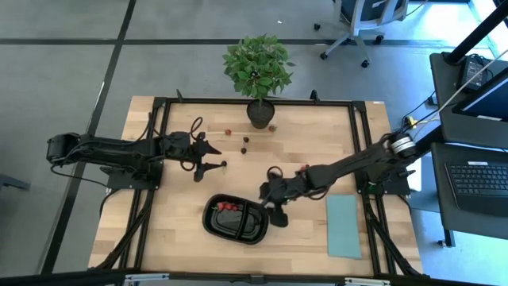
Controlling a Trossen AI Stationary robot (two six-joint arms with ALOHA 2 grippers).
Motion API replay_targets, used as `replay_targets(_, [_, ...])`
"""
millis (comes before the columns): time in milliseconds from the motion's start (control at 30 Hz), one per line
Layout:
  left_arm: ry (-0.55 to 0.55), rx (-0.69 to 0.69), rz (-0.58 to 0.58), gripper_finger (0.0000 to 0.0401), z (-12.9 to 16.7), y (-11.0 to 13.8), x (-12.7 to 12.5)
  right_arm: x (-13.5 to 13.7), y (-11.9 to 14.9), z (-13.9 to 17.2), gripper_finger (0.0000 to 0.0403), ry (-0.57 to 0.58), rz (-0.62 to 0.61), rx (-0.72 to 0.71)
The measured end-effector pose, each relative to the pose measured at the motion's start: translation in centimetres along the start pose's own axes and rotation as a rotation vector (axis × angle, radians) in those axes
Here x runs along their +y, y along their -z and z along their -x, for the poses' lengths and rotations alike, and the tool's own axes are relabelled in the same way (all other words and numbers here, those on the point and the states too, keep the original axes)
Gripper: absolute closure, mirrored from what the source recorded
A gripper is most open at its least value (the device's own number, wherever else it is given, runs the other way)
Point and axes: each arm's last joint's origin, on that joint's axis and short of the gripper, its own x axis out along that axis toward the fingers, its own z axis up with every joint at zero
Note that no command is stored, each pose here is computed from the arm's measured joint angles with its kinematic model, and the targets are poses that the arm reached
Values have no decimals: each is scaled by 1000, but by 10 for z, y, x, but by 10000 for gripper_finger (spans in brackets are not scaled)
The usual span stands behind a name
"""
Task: Pick and placing Produce into tupperware
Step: Put the bottom red cherry into the black container with the other red fruits
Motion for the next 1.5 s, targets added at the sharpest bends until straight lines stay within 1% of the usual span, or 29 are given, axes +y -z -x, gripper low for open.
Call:
replay_targets(167, [0, 12, 8, 165, 0, 1, 0, -8, 5, 31, 160, 180, -29, 3])
replay_targets(233, [0, 12, 8, 165, 0, 1, 0, -12, 12, 42, 160, 215, -52, -6])
replay_targets(367, [0, 12, 8, 165, 0, 1, 0, -20, 33, 60, 160, 247, -114, -39])
replay_targets(467, [0, 12, 6, 165, 0, 1, 0, -29, 54, 67, 160, 319, -114, -48])
replay_targets(600, [0, 12, 1, 165, 0, 1, 0, -43, 80, 61, 160, 419, -150, -85])
replay_targets(767, [0, 12, 0, 165, 0, 1, 0, -57, 104, 49, 160, 431, -166, -115])
replay_targets(867, [0, 12, 0, 165, 0, 1, 0, -59, 111, 46, 159, 420, -167, -142])
replay_targets(967, [0, 12, 0, 165, 0, 1, 0, -61, 119, 45, 159, 424, -160, -132])
replay_targets(1033, [0, 11, -1, 165, 0, 1, 0, -62, 122, 42, 159, 427, -173, -127])
replay_targets(1233, [0, 12, 0, 165, 0, 1, 0, -64, 129, 27, 159, 430, -164, -118])
replay_targets(1367, [0, 14, 0, 165, 0, 1, 0, -65, 135, 17, 159, 439, -164, -87])
replay_targets(1500, [0, 15, 0, 165, 0, 1, 0, -66, 141, 8, 159, 412, -206, -45])
